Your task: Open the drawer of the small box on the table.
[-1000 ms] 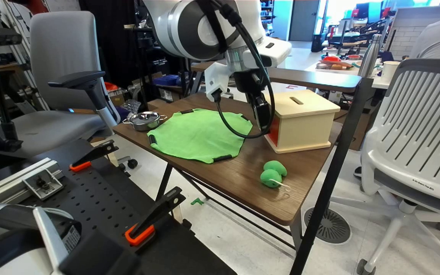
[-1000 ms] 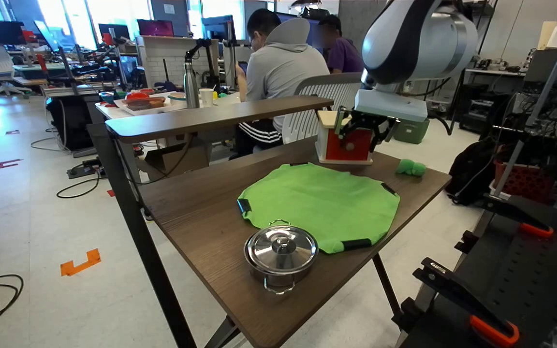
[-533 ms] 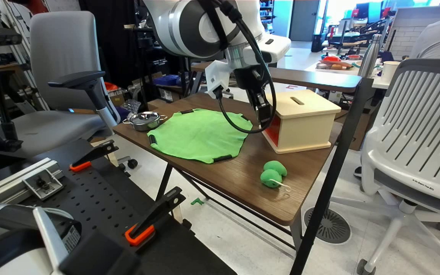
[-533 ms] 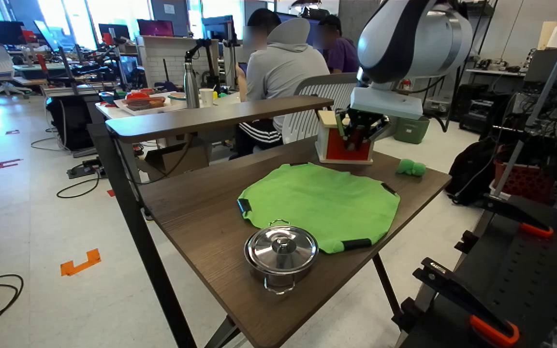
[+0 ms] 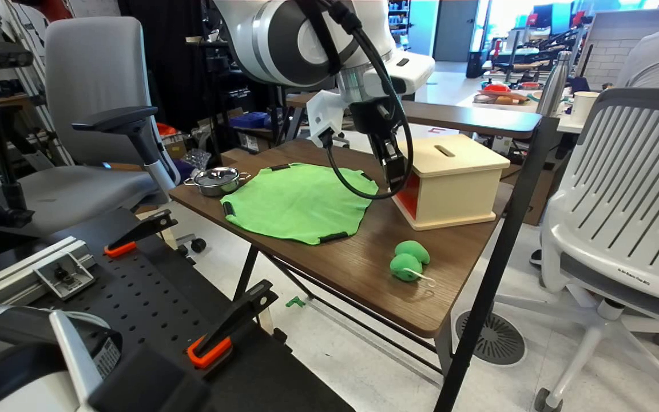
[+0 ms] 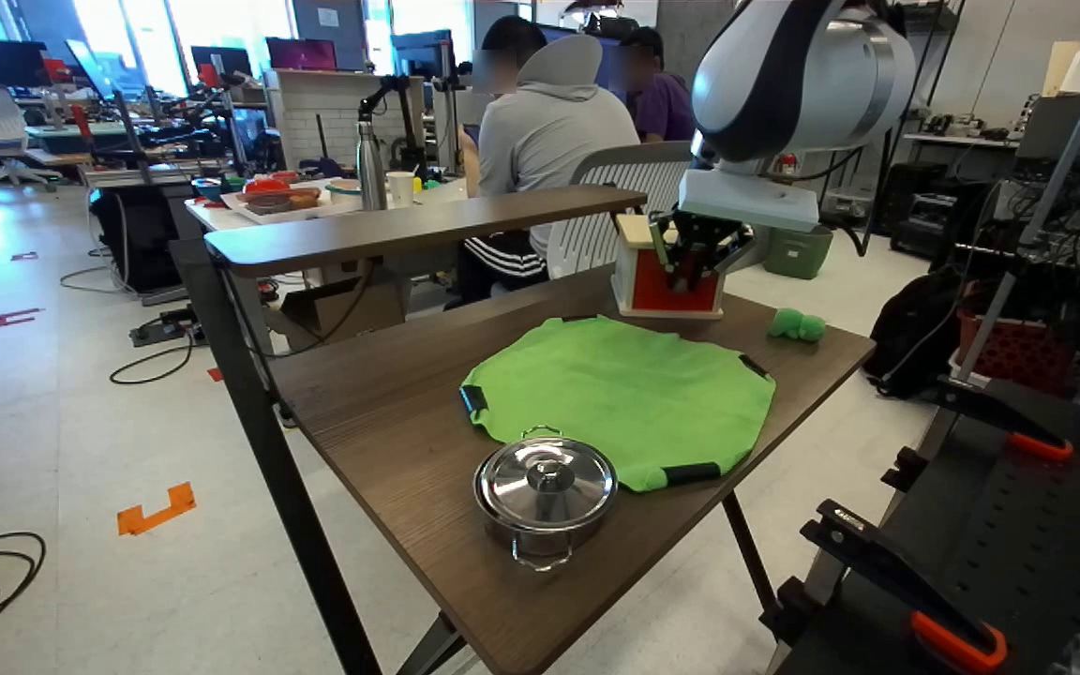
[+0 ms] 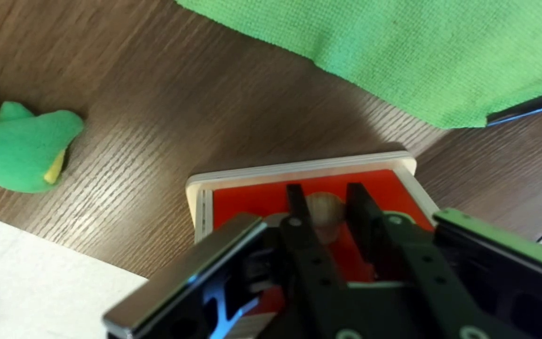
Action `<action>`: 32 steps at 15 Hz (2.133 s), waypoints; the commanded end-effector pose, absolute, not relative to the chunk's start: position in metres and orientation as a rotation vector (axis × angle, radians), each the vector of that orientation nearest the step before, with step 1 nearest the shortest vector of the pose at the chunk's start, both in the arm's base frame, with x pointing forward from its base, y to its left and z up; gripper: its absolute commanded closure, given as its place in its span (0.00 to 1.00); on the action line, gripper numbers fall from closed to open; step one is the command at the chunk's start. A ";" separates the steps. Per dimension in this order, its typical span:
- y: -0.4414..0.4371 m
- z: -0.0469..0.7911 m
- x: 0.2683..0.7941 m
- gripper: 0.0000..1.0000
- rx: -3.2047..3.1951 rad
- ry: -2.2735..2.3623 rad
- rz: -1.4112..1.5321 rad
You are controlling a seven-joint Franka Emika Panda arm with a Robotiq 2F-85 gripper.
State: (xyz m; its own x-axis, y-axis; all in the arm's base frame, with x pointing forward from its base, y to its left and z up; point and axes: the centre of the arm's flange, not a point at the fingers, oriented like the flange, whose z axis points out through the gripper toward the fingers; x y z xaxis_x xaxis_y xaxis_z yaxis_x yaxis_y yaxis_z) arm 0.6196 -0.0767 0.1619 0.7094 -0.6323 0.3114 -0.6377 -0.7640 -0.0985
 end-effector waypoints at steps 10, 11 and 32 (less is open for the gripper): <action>-0.067 0.170 0.595 0.93 2.995 -0.999 0.256; -0.065 0.171 0.593 0.93 3.008 -0.994 0.231; -0.054 0.162 0.561 0.00 3.082 -0.896 -0.152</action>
State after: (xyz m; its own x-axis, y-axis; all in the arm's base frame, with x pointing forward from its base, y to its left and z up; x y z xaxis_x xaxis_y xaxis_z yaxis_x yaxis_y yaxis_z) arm 0.5703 -0.0495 0.1467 0.8302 -0.5526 -0.0736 -0.5562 -0.8301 -0.0407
